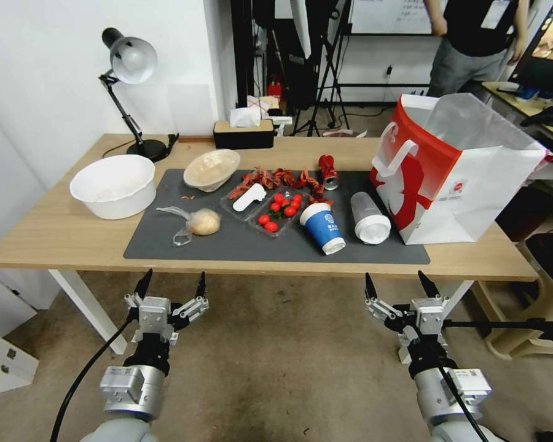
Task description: Pick up the trash from the table and place it into the takeout bag.
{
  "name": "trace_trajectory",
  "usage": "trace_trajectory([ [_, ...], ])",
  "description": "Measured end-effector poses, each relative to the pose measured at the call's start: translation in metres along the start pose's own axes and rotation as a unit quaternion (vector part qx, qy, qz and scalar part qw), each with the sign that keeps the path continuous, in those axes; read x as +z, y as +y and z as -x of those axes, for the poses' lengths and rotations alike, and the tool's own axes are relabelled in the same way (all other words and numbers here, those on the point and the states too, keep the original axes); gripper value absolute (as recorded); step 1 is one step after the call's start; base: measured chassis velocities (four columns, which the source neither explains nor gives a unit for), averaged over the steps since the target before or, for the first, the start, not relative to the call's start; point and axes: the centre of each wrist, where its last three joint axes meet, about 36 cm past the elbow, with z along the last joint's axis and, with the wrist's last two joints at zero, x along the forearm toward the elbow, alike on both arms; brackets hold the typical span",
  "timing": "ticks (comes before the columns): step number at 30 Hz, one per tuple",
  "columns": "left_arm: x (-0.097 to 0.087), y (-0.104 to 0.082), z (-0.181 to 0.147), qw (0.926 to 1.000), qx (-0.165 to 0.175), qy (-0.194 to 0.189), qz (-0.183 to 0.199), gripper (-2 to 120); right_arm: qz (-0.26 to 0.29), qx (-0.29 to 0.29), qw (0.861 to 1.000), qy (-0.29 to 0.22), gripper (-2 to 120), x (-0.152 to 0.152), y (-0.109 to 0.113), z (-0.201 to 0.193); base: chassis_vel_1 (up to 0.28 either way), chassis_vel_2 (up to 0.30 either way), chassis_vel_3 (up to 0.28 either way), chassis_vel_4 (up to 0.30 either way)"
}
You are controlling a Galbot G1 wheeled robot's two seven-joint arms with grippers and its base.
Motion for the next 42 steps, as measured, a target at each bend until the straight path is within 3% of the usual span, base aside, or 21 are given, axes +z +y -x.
trace_trajectory([
  [10, 0.000, 0.000, 0.000, 1.0000, 0.000, 0.000, -0.003, 100, 0.000, 0.000, 1.000, 0.000, 100, 0.000, 0.000, 0.000, 0.000, 0.000, 0.000, 0.000],
  [12, 0.001, -0.002, 0.002, 0.9999, -0.002, 0.000, -0.017, 100, 0.009, -0.006, 1.000, -0.012, 100, 0.000, 0.003, 0.001, 0.000, 0.000, 0.000, 0.000],
  [14, 0.005, -0.010, 0.011, 0.9967, -0.006, 0.007, -0.081, 100, 0.032, -0.015, 0.999, -0.036, 100, 0.000, 0.013, 0.004, 0.000, 0.000, 0.000, 0.000],
  [22, 0.009, -0.013, 0.014, 0.9923, -0.002, -0.007, -0.124, 100, 0.040, -0.027, 0.998, -0.050, 100, -0.001, 0.015, 0.006, 0.000, 0.000, 0.000, 0.000],
  [30, 0.012, -0.003, 0.016, 0.9942, -0.001, -0.020, -0.105, 100, 0.034, -0.037, 0.997, -0.052, 100, -0.002, 0.011, 0.005, 0.000, 0.000, 0.000, 0.000],
  [42, 0.018, -0.006, 0.014, 0.9957, 0.018, -0.015, -0.090, 100, 0.037, -0.035, 0.998, -0.046, 100, 0.003, 0.015, 0.009, 0.000, 0.000, 0.000, 0.000],
])
